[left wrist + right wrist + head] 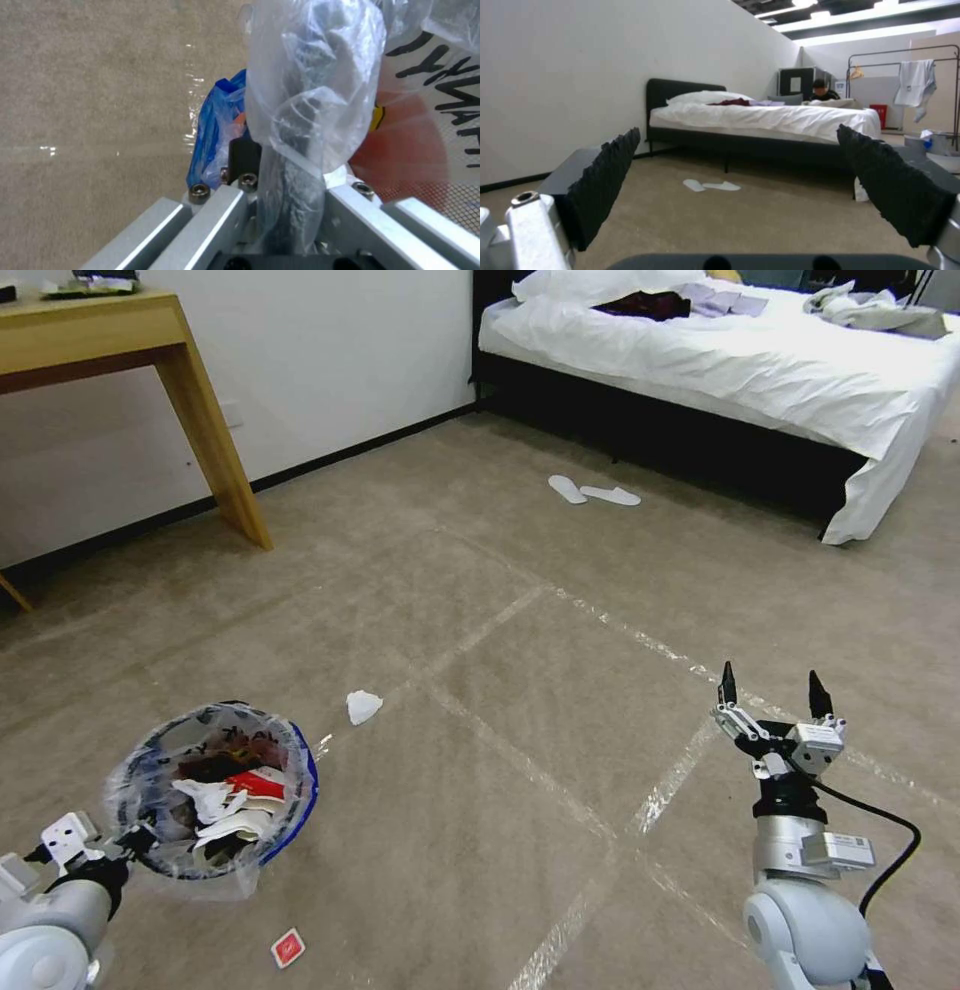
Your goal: Pick up the trash bin and place the garbage on the floor into it.
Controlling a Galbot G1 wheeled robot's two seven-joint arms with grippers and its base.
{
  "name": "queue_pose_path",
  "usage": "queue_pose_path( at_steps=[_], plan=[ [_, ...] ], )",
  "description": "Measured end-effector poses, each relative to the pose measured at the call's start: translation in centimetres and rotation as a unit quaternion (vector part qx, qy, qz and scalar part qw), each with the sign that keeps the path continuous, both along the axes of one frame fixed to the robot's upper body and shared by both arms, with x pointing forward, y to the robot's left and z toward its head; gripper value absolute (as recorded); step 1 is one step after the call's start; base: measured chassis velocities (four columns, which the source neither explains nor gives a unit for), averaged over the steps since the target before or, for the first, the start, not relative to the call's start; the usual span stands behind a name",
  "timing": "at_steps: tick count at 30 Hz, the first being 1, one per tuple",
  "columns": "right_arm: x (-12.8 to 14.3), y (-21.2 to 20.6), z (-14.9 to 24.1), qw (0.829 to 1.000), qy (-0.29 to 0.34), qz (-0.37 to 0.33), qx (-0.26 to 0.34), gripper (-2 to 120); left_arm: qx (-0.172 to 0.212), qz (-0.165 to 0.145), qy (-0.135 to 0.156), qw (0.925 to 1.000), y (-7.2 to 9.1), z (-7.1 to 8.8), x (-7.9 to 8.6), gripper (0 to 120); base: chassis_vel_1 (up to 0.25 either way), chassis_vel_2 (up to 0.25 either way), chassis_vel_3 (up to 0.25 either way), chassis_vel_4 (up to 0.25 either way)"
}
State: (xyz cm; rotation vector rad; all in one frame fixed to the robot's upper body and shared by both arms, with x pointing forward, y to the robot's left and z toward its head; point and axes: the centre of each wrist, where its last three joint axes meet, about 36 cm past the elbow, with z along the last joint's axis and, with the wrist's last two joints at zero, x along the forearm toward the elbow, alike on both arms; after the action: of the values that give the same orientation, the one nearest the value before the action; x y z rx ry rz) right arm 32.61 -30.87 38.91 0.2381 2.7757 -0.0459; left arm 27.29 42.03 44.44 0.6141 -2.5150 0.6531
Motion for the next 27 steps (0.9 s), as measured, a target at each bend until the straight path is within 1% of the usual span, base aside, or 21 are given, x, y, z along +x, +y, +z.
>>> queue_pose_path(
  at_steps=[8, 27],
  plan=[
    [0.23, 0.17, 0.09, 1.0, -0.001, 0.002, 0.001, 100, 0.0, 0.006, 0.002, 1.0, 0.58, -0.19, 0.01, 0, -0.129, 0.125, 0.13, -0.131],
    [0.16, 0.4, -0.4, 1.0, 0.006, 0.004, -0.004, 100, -0.001, 0.008, 0.001, 1.0, 0.9, -0.12, 0.01, 0, -0.158, 0.147, 0.15, -0.153]
  ],
)
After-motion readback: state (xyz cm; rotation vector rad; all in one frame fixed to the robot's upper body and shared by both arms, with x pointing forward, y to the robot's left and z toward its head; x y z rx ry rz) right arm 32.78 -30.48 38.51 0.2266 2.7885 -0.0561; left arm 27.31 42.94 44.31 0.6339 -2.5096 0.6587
